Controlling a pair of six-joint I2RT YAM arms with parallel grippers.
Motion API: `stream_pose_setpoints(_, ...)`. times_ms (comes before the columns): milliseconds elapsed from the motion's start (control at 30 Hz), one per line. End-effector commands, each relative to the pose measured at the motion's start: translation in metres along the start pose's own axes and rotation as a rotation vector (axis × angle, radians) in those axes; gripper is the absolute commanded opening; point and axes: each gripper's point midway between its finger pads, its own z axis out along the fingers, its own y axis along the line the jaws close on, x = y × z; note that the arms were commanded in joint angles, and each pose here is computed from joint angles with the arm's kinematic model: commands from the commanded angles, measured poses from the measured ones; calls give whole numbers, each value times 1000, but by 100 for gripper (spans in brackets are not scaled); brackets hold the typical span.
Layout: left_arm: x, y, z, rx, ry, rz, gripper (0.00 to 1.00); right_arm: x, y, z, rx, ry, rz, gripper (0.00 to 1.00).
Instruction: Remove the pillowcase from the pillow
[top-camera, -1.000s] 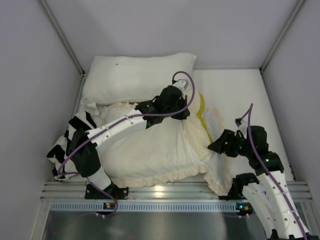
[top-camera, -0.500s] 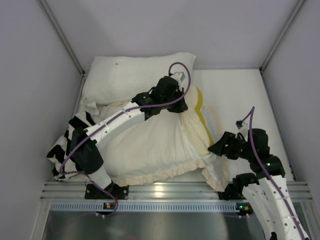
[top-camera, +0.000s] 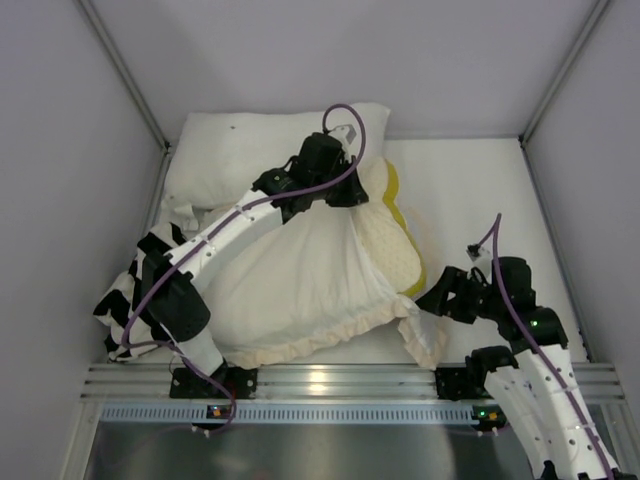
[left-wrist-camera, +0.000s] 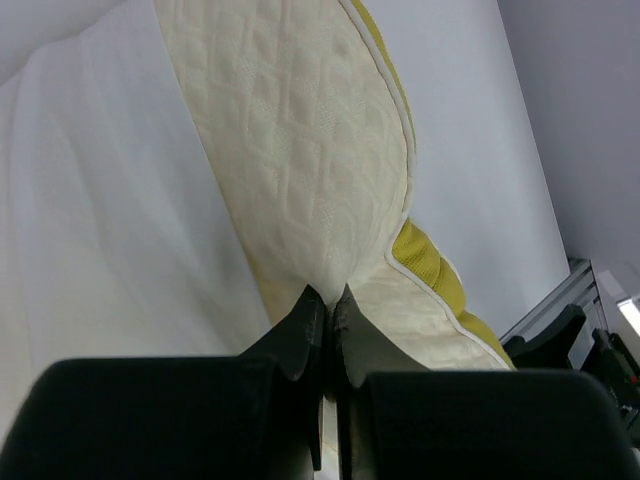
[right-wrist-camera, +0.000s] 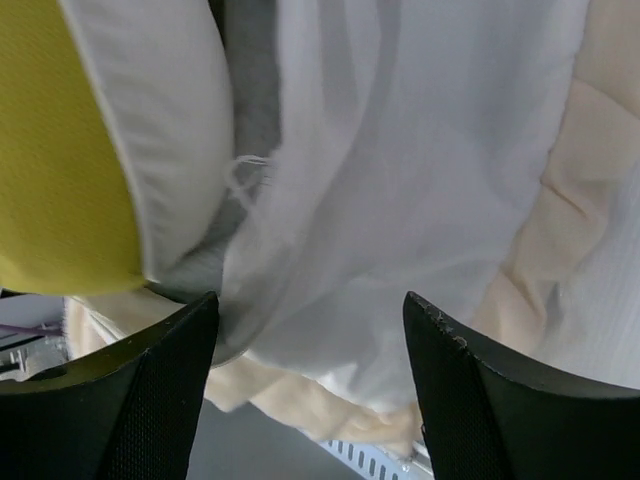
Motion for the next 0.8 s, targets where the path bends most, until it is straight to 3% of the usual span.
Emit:
stream_pose_setpoints(0, -87, -33, -22, 114, -281, 3, 0, 19, 0, -4, -6, 75, 0, 71)
stream_pose_setpoints(233, -81, -37, -21, 146, -251, -8, 0, 17, -8, 2, 16, 59, 0, 72)
stream_pose_setpoints(433, -77, -38, -37, 158, -263, -4, 0, -19, 19, -2, -35, 4, -43, 73)
stream_pose_setpoints(633, -51, -47, -38, 242, -168, -5, 0, -94, 99, -54, -192, -234, -231, 89)
stream_pose_setpoints(767, -24, -57, -40, 295, -105, 4, 0, -127, 111, -42, -194, -220, -234, 99)
